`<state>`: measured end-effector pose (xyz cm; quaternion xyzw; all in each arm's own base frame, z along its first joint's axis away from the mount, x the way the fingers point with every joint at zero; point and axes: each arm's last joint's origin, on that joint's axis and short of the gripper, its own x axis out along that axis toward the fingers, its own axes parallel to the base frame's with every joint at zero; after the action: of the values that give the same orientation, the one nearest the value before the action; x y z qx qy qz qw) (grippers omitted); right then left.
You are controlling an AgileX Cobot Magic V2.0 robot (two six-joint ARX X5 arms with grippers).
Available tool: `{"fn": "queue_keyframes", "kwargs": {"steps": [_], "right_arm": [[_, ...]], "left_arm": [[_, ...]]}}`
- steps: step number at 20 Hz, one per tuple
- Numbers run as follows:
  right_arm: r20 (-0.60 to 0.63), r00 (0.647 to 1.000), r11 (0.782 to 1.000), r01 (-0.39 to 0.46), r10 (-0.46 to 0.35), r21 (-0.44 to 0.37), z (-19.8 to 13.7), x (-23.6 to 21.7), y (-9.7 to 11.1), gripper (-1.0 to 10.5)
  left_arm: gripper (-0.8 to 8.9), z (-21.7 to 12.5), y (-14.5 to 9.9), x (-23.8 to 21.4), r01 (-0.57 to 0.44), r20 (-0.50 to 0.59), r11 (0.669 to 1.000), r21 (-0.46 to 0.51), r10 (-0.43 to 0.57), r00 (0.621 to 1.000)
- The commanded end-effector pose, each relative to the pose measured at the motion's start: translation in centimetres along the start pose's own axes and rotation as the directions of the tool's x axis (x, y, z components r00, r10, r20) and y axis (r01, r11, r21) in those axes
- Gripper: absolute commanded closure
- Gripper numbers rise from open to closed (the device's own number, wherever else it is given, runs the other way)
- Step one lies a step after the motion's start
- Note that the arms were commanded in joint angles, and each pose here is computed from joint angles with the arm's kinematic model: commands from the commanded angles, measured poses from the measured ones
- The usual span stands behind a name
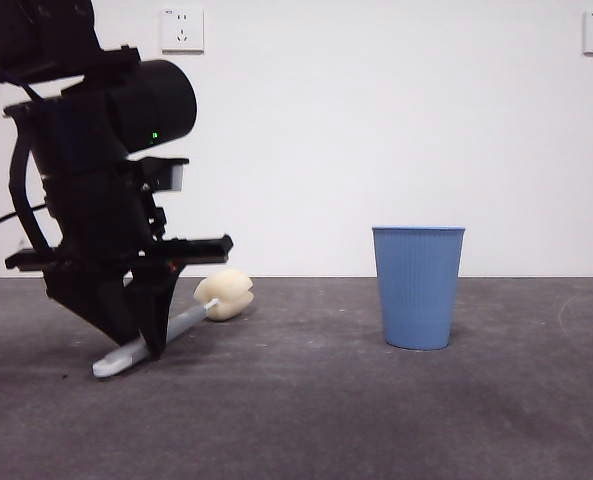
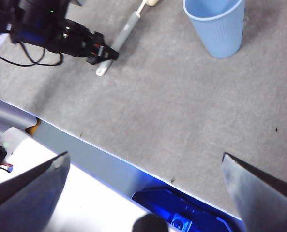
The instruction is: Pick up the cup brush,pick up the cup,insert the brush into the cup,clean the cup,put the cup brush back,put the cup back to the fixed position on the table
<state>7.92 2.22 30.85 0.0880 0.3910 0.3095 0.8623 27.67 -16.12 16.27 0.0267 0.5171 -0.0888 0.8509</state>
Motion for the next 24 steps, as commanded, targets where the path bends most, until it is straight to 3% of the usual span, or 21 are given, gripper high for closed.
{"fn": "queue_keyframes", "kwargs": {"steps": [1,10,11,15,24], "right_arm": [[-0.011,1.000,1.000,0.000,0.000,0.017,0.6,0.4,-0.3,3.2],[0.103,0.995,0.995,0.016,-0.007,-0.093,5.4,5.2,-2.7,3.2],[0.096,0.995,0.994,0.008,0.003,-0.106,5.5,6.2,-2.9,3.2],[0.072,0.994,0.984,0.097,-0.087,-0.149,4.8,10.9,-3.6,3.2],[0.118,0.978,0.971,0.188,-0.171,-0.151,3.0,17.5,-4.6,3.2]], "left_arm": [[8.22,0.4,0.0,-1.8,0.019,0.053,0.999,0.027,-0.021,0.998],[8.22,-0.7,1.5,-12.2,0.099,0.179,0.985,0.141,-0.124,0.976],[8.22,-1.0,1.7,-13.2,0.103,0.198,0.983,0.151,-0.132,0.971],[8.22,-2.4,2.7,-16.9,0.115,0.261,0.982,0.153,-0.152,0.953],[8.22,-4.5,3.8,-19.7,0.116,0.267,0.981,0.156,-0.155,0.951]]}}
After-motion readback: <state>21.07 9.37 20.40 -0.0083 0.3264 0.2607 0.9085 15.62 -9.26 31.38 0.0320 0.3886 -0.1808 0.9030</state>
